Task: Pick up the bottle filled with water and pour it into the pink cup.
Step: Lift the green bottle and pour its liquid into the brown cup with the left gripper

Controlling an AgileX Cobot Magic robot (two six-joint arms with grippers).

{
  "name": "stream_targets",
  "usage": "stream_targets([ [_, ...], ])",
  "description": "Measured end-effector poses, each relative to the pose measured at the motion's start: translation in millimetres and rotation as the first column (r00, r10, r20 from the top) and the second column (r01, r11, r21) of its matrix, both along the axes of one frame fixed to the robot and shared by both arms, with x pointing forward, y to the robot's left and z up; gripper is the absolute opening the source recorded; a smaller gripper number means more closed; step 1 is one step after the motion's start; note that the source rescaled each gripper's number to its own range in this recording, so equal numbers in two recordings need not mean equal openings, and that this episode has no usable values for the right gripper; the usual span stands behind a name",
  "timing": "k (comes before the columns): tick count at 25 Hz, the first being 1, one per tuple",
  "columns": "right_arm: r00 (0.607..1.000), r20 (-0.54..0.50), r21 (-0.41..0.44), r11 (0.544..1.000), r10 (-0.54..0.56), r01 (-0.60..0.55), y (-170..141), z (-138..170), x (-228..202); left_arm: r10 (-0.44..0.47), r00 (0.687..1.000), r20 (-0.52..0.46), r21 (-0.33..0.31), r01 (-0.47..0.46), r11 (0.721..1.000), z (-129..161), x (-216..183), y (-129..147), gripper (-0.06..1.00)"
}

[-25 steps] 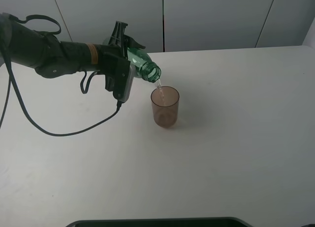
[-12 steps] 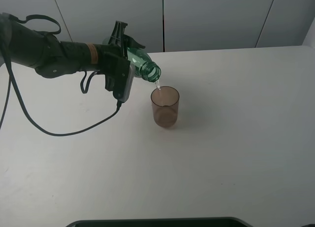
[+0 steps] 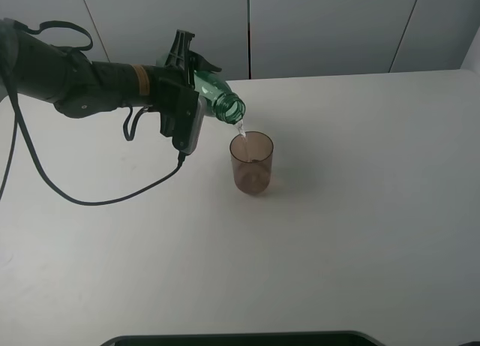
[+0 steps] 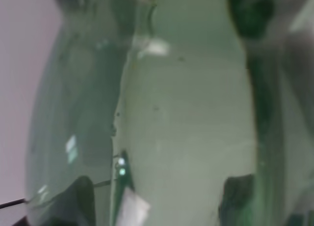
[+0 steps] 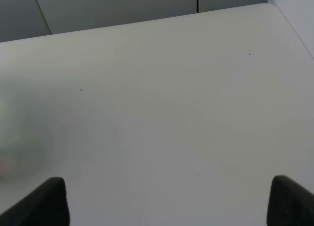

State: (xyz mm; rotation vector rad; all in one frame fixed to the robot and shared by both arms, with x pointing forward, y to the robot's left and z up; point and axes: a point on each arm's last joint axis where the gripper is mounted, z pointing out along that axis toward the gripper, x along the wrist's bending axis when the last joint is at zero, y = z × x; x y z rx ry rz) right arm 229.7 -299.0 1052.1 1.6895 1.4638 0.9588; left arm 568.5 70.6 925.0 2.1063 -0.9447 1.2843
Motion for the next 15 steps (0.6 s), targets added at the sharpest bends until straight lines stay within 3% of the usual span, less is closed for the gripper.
stream_targets([
  [15,1.0,0.0,0.0,1.0,0.0,0.0,0.0,0.0,0.0,-0.003,1.0,0.023,0.01,0.003,1.0,0.5,0.7,0.3,0.02],
])
